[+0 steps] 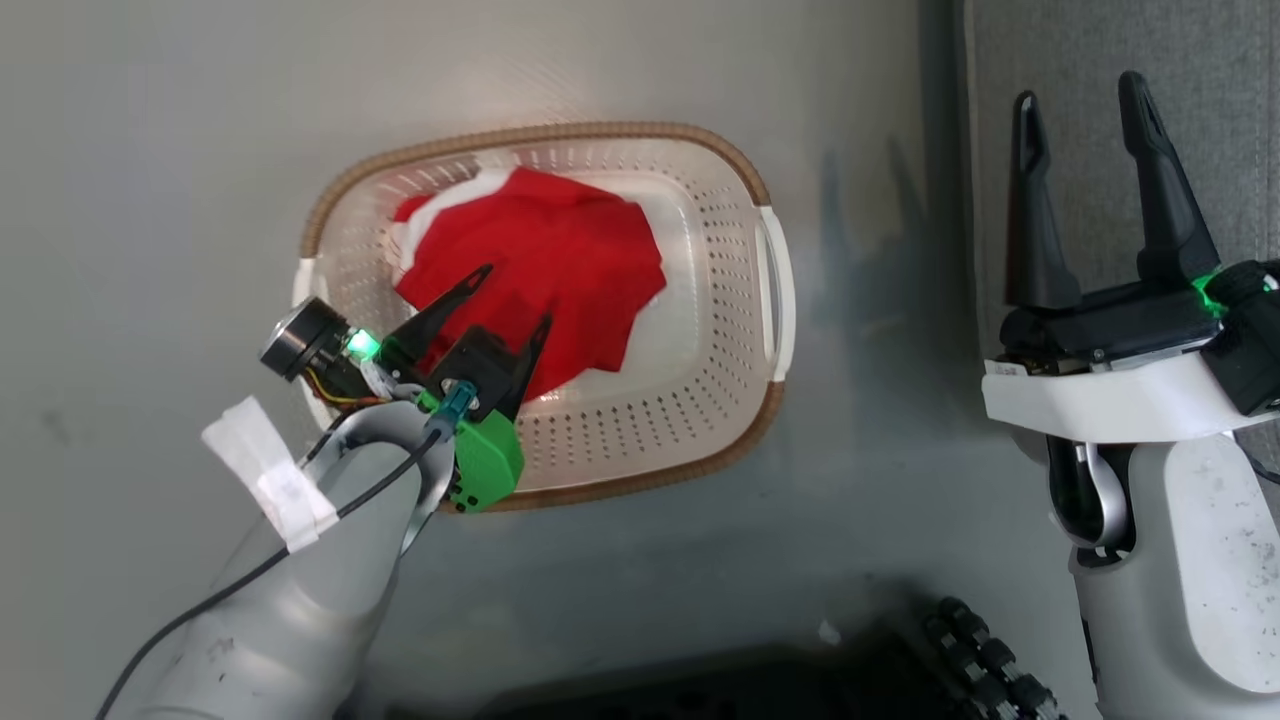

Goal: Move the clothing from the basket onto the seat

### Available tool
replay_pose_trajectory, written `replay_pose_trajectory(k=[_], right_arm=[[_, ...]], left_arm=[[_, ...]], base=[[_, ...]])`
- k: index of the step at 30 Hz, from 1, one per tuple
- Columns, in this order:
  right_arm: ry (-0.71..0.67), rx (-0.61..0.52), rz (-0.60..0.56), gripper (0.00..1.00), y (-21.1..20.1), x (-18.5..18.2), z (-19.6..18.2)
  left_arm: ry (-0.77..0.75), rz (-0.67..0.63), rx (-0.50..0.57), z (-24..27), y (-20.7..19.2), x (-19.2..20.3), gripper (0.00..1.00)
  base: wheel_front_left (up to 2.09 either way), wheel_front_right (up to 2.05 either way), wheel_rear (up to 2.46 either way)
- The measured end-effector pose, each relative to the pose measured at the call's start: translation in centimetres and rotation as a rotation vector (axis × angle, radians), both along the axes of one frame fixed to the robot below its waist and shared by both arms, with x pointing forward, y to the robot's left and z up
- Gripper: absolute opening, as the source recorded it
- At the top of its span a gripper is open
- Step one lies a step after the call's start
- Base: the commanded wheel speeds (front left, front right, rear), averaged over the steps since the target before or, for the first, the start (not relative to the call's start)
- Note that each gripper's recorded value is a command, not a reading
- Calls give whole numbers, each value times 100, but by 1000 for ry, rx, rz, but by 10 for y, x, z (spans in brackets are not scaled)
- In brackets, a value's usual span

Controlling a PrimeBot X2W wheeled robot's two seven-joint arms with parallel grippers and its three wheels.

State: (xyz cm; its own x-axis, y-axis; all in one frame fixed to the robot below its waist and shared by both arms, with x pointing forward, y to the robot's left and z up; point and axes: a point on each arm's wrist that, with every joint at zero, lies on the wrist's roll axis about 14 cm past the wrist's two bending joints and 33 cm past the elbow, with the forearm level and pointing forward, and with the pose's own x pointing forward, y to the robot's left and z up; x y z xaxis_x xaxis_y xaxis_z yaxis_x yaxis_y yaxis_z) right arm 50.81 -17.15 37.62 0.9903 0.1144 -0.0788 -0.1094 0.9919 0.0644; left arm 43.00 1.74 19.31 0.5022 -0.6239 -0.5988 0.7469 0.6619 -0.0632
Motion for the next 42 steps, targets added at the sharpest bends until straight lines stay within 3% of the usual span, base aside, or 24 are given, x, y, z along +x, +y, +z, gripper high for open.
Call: replay_pose_trajectory(k=[13, 22, 32, 33, 34, 35, 42], right_arm=[[29, -35, 48, 100, 9, 16, -44], [43, -39, 78, 100, 15, 20, -70], [56, -66, 77, 100, 10, 17, -78], [57, -67, 77, 100, 9, 17, -78], [59, -69, 77, 100, 9, 16, -79], [61, -71, 78, 100, 9, 15, -79], [59, -70, 80, 100, 10, 16, -78]], left_arm=[[129, -153, 41, -84, -32, -7, 100], [153, -156, 201, -139, -8, -9, 100], [236, -188, 239, -159, -10, -28, 100], [251, -191, 235, -159, -11, -30, 61], [264, -188, 224, -159, -11, -31, 11], [278, -176, 214, -159, -12, -31, 0], [274, -125, 177, -155, -14, -21, 0]], base=[[0, 0, 0], [0, 0, 0], [0, 0, 0], [0, 0, 0], [0, 0, 0], [0, 0, 0], [0, 0, 0]])
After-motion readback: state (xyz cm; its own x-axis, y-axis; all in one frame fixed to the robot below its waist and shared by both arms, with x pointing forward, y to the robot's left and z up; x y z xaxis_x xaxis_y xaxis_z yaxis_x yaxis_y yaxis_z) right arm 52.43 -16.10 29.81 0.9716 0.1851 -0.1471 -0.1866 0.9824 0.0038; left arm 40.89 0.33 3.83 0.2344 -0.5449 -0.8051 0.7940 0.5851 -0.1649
